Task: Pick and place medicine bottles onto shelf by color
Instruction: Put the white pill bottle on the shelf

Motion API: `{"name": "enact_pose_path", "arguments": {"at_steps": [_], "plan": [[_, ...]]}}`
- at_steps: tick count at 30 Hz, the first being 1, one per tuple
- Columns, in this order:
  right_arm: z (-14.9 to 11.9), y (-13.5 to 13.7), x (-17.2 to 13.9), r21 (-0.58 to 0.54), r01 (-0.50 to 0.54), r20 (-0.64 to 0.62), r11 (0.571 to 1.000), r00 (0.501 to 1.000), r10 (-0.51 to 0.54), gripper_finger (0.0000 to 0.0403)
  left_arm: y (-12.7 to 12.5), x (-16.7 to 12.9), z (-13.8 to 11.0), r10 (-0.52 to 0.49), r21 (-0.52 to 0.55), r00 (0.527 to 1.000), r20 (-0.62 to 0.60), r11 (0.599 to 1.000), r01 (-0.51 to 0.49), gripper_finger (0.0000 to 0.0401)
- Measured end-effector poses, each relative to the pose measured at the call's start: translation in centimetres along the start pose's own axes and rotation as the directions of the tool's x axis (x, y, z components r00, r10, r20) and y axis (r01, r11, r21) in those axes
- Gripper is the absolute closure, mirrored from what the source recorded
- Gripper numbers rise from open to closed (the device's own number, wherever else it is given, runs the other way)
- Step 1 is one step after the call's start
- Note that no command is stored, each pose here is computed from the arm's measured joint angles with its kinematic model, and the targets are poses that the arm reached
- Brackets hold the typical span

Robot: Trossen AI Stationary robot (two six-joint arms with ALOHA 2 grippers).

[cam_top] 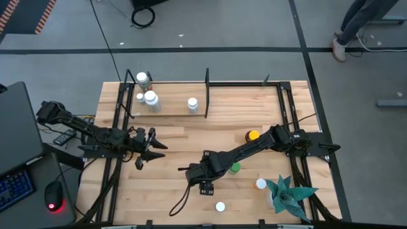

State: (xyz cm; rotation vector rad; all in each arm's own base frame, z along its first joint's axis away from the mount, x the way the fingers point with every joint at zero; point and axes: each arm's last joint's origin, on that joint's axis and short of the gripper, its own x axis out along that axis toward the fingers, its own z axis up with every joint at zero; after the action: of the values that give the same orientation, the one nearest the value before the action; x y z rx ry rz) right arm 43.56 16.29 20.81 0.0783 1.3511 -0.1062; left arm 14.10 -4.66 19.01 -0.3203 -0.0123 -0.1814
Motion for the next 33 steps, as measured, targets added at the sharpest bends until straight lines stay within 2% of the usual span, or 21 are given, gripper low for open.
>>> {"name": "enact_pose_path", "arguments": {"at_steps": [9, 22, 33], "plan": [[-0.2, 0.0, 0.7, -0.001, 0.003, -0.003, 1.0, 1.0, -0.003, 0.0063, 0.0, 0.0, 0.0, 0.005, 0.003, 1.0, -0.003, 1.0, -0.005, 0.0228], [0.3, 0.1, 1.0, -0.027, -0.028, 0.052, 0.999, 0.998, 0.029, 0.0165, 0.0, 0.0, 0.0, 0.008, 0.0, 1.0, -0.002, 1.0, -0.008, 0.0228], [1.0, -0.8, 1.0, -0.057, -0.049, 0.064, 0.997, 0.997, 0.052, 0.0202, 0.0, 0.0, 0.0, 0.008, -0.001, 1.0, -0.001, 1.0, -0.008, 0.0229]]}}
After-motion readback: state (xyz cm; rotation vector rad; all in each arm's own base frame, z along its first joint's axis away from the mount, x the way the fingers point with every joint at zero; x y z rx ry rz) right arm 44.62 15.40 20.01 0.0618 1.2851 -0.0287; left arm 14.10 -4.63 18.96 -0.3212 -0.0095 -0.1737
